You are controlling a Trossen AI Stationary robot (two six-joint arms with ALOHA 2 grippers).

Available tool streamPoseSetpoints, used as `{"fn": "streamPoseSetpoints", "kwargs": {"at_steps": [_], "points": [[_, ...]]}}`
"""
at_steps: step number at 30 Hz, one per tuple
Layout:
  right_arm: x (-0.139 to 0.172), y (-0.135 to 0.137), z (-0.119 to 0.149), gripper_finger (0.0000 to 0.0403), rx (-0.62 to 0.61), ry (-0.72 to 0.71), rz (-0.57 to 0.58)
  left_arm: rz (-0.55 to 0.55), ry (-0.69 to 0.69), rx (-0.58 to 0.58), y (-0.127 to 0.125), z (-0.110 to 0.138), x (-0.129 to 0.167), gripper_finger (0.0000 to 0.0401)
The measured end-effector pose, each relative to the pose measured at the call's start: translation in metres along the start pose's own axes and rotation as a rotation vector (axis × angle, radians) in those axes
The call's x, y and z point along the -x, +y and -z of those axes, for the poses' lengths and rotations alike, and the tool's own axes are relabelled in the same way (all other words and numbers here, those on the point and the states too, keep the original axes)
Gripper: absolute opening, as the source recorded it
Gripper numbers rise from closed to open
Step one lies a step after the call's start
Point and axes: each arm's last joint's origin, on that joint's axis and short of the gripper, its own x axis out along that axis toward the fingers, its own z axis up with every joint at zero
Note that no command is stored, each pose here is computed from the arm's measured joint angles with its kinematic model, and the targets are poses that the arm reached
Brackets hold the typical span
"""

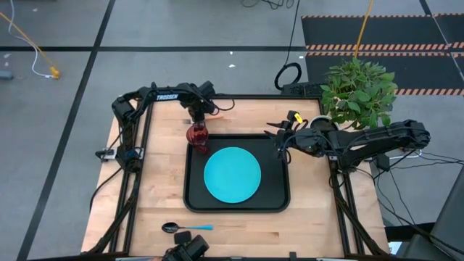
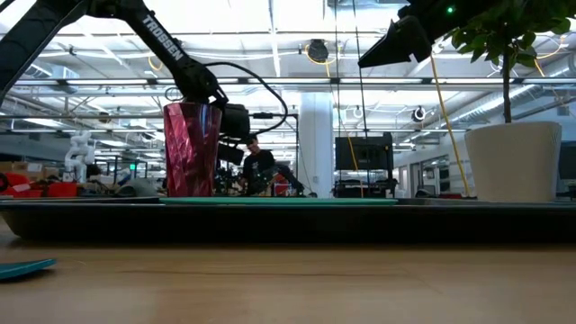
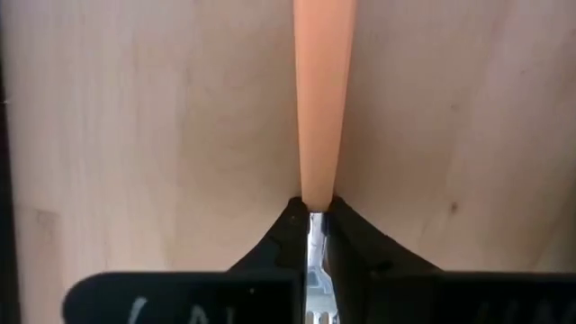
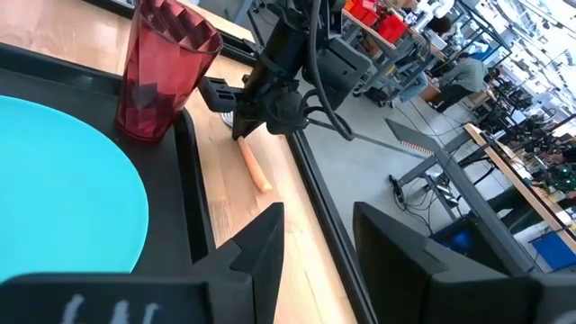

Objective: Pick and place plate/cup/fork/spoon on tray
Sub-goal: Put the orange fork to the right side of the blue plate on the black serving tray

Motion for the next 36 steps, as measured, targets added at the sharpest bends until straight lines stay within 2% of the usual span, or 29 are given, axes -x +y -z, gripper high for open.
{"fn": "streamPoseSetpoints", "kwargs": {"at_steps": [7, 15, 19, 24, 30, 33, 36], "points": [[0.000, 0.000, 0.000, 0.0125, 0.000, 0.000, 0.001, -0.135, 0.095, -0.005, 0.007, 0.002, 0.016, 0.0019], [0.000, 0.000, -0.001, 0.0125, -0.011, -0.006, 0.003, -0.237, -0.035, -0.020, 0.015, -0.002, 0.084, 0.0019], [0.000, 0.000, -0.001, 0.0125, -0.022, -0.008, 0.004, -0.298, -0.128, -0.132, 0.003, -0.004, 0.124, 0.0019], [-0.001, -0.003, -0.004, 0.0125, -0.053, -0.037, 0.022, -0.399, -0.257, -0.330, -0.024, -0.010, 0.171, 0.0019], [-0.003, -0.007, -0.003, 0.0125, -0.129, -0.028, 0.064, -0.457, -0.372, -0.639, -0.082, -0.025, 0.219, 0.0019], [-0.003, -0.007, -0.002, 0.0125, -0.165, -0.017, 0.063, -0.459, -0.419, -0.769, -0.117, -0.034, 0.232, 0.0019], [-0.002, -0.007, -0.002, 0.0125, -0.211, -0.021, 0.059, -0.491, -0.407, -0.886, -0.151, -0.045, 0.232, 0.0019]]}}
